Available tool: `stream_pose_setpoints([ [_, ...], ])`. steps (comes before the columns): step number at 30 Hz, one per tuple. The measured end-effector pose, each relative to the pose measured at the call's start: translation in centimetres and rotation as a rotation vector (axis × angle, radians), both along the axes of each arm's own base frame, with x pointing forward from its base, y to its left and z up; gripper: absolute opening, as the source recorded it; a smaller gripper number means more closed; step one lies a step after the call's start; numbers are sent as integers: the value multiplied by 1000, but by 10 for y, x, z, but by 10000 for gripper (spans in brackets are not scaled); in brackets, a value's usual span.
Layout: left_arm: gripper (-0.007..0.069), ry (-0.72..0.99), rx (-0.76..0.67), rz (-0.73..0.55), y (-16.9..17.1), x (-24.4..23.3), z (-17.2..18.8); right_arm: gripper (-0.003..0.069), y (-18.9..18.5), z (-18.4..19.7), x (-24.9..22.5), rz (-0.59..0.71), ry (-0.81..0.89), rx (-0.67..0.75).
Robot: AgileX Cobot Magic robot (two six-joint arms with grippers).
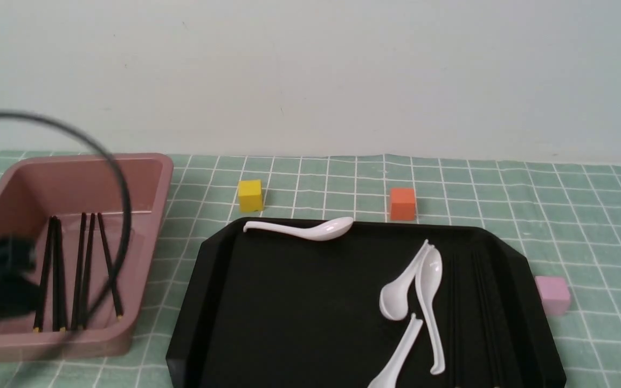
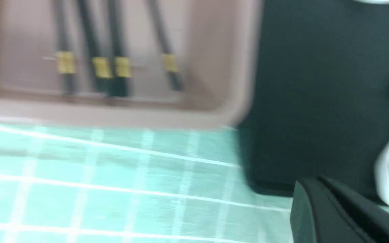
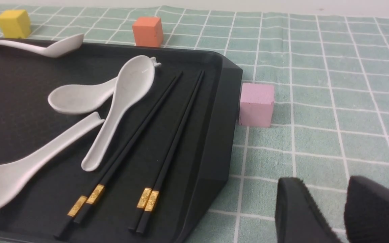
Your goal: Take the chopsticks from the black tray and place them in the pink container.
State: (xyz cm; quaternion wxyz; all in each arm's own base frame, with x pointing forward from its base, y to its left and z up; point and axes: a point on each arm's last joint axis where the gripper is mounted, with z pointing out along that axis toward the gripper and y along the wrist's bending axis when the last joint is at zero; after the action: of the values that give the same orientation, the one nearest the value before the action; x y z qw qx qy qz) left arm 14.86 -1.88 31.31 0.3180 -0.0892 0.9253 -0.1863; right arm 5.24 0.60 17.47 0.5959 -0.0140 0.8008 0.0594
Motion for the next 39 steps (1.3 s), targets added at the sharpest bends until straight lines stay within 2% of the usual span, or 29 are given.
stream_pose_setpoints([
  [3, -13, -106, -34, -15, -6, -28, -10, 240, 0, 0, 0, 0, 0, 0],
  [6, -13, -311, -64, 6, -10, -64, -23, 240, 0, 0, 0, 0, 0, 0],
  [10, -13, -526, -55, 68, -7, -85, -27, 240, 0, 0, 0, 0, 0, 0],
  [14, -13, -652, -41, 81, -7, -103, -34, 240, 0, 0, 0, 0, 0, 0],
  [23, -13, -721, -41, 139, -2, -103, -55, 240, 0, 0, 0, 0, 0, 0],
  [34, -13, -710, -32, 176, 2, -98, -71, 240, 0, 0, 0, 0, 0, 0],
  [39, -12, -720, 45, 165, 4, -102, -78, 240, 0, 0, 0, 0, 0, 0],
])
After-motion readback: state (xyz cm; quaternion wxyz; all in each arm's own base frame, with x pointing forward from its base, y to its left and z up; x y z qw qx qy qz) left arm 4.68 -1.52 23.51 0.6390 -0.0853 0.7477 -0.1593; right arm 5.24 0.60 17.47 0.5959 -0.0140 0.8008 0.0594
